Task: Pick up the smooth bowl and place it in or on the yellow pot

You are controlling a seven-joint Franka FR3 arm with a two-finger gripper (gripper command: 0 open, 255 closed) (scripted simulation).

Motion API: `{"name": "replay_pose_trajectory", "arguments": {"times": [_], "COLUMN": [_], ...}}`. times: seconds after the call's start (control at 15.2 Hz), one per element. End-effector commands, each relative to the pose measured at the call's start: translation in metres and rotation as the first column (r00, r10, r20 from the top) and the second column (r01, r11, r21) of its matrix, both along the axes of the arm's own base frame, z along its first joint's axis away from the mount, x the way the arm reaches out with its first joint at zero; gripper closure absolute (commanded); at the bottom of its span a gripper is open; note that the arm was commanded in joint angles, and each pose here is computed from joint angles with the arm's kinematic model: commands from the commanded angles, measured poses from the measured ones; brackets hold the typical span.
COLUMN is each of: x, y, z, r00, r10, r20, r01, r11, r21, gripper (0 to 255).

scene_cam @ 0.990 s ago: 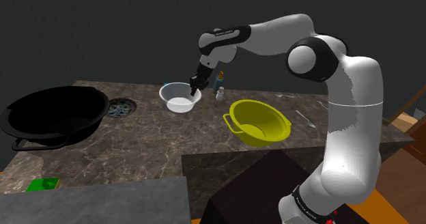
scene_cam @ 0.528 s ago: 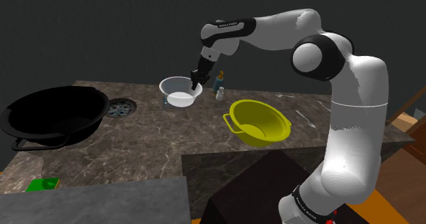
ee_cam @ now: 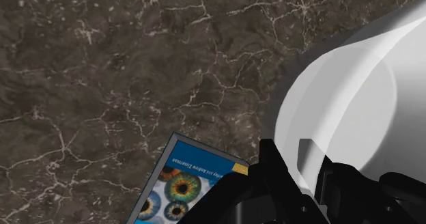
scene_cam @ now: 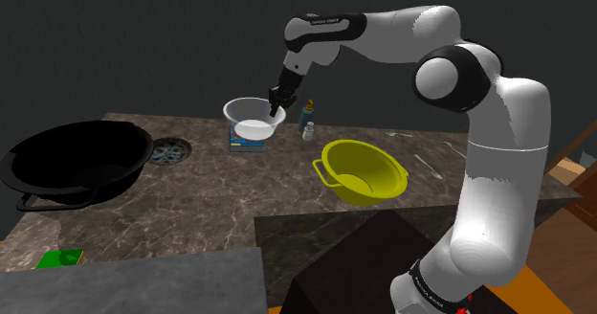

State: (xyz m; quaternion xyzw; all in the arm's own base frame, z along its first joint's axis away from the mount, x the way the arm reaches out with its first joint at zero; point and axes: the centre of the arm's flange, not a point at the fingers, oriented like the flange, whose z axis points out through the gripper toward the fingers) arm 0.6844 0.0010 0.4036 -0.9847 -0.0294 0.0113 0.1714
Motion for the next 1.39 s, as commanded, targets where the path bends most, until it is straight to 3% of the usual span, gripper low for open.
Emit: {"name": "replay_pose_trajectory", "arguments": {"times": [0.0, 1.32], "x": [0.0, -0.171], "y": [0.0, -0.184], "z": [0.012, 0.026], "r00": [1.0, 1.0], "r10": [0.0, 0.0], "r20": [0.001, 0.001], "r01": [0.0, 0.0], "r11": [1.0, 1.0], "r21": [0.0, 0.0], "gripper": [255, 255]}}
